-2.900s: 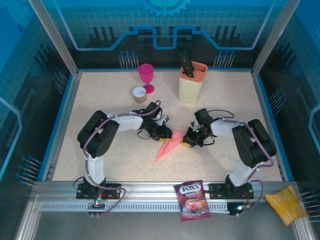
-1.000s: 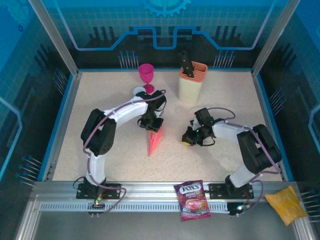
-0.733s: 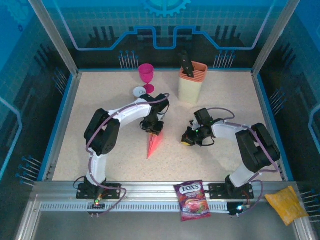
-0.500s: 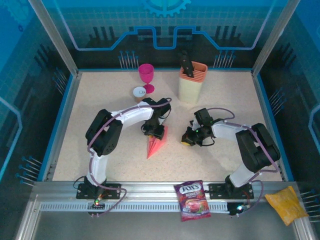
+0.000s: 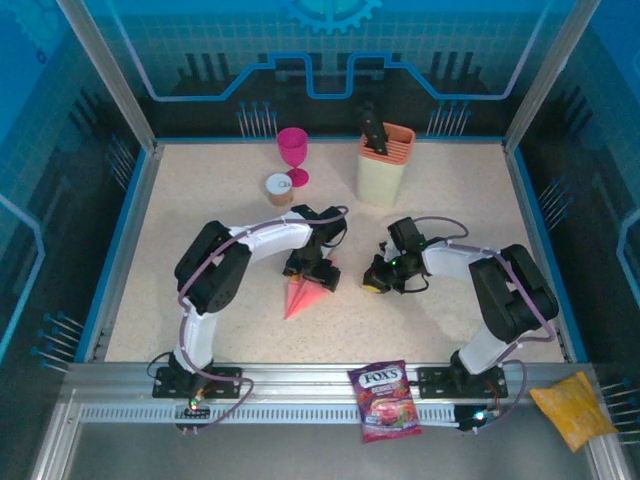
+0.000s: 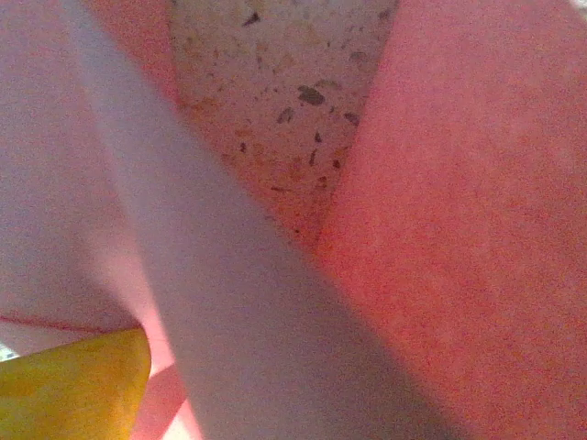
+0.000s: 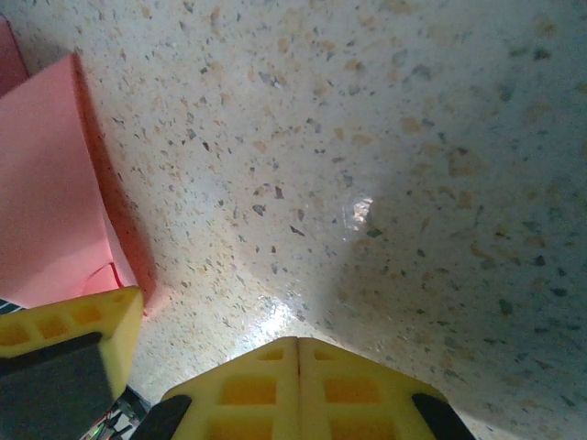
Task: Fold a paper plane with a square sheet of paper (pick it up from the middle)
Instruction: Move the paper plane to the center of the table.
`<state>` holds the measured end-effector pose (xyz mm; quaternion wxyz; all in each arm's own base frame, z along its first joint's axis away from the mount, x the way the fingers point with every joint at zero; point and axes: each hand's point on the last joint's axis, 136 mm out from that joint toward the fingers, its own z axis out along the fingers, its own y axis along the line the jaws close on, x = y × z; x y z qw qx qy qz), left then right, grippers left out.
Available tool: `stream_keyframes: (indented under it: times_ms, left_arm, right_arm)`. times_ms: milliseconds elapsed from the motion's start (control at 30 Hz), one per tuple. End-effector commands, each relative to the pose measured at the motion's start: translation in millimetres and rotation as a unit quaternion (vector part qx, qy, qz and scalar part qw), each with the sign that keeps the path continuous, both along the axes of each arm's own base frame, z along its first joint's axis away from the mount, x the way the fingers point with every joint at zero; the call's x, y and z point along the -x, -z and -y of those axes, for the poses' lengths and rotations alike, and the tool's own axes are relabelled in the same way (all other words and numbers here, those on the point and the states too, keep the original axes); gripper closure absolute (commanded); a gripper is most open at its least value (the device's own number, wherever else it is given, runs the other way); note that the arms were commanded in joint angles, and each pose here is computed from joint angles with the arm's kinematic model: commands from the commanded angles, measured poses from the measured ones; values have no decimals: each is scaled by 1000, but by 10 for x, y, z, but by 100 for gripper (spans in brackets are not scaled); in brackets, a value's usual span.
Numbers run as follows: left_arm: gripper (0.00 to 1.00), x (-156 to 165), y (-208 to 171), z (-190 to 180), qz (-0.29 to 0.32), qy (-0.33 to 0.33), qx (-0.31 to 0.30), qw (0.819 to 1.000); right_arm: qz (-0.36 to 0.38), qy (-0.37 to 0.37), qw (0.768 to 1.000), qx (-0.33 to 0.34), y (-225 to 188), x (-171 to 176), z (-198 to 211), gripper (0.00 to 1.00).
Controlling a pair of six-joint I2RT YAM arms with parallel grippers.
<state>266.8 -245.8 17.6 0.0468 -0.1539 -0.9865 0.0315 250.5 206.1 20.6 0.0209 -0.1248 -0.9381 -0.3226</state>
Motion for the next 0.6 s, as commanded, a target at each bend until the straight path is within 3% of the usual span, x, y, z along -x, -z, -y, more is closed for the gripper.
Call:
stream_keyframes:
  times_ms: [0, 233, 567]
  left_arm:
    - [13, 73, 153, -74, -8, -11, -25, 1000]
    - [12, 50, 105, -47, 4, -10, -15, 1000]
    - [11, -242, -495, 130, 71, -4, 22, 997]
  right_arm:
    - [-5, -14, 1000, -7, -3, 29, -66, 100]
    - [1, -18, 1000, -6, -58, 8, -70, 100]
    - [9, -19, 1000, -12, -135, -33, -97, 100]
